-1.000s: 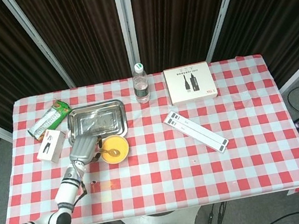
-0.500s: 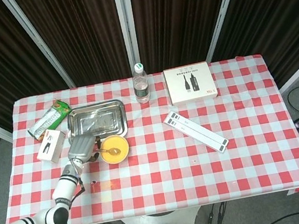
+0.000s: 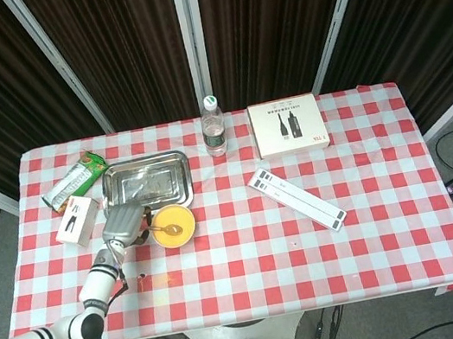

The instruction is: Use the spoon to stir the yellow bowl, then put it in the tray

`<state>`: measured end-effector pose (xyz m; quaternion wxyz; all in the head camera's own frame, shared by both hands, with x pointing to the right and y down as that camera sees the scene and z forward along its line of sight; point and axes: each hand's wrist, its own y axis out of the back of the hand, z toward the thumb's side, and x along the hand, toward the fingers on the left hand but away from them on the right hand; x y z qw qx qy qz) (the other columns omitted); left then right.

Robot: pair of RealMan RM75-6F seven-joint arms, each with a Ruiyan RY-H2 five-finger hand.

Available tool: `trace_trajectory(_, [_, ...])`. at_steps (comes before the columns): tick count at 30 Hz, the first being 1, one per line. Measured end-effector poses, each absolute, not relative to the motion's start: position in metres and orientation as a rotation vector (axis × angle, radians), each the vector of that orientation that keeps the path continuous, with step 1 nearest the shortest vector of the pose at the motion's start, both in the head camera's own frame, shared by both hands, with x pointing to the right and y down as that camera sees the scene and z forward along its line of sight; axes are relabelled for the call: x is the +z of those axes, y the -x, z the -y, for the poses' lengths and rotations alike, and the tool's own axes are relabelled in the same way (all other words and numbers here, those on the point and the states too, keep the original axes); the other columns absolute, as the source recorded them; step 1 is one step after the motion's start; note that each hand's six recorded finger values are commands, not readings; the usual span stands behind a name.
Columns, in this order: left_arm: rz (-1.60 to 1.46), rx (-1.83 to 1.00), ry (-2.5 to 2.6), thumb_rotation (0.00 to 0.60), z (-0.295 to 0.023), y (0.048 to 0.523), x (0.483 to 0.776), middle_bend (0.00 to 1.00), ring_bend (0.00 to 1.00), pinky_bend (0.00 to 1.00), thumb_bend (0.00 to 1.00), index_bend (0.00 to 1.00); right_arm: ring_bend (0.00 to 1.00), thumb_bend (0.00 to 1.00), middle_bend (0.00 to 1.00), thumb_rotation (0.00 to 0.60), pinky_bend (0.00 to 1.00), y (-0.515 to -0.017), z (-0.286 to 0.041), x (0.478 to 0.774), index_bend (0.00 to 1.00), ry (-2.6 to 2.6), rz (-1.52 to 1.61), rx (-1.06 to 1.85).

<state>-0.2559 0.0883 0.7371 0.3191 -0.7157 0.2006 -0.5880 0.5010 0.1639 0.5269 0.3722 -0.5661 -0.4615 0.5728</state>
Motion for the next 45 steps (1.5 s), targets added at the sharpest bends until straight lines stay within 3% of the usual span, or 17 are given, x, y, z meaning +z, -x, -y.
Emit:
trace_trajectory(16, [-0.539,-1.529,1.826,0.6,-0.083,0.254,0.731,1.0,0.99,1.0,0.44,0.65,0.0,0.13,0.13,0.6,0.1,-0.501,-0.165,0.528,0.08,1.453,1.183,1.468])
trace_trajectory(34, [-0.329,-1.332,1.216,0.6,-0.07,0.23,0.695,1.0,1.0,1.0,0.47,0.68,0.0,0.13,0.13,0.6,0.1,-0.5,-0.167,0.525,0.08,1.451,1.187,1.462])
trace_trajectory(45, [-0.26,-1.258,1.087,0.6,-0.078,0.211,0.704,1.0,1.0,1.0,0.47,0.68,0.0,0.13,0.13,0.6,0.1,-0.502,-0.168,0.525,0.08,1.449,1.19,1.467])
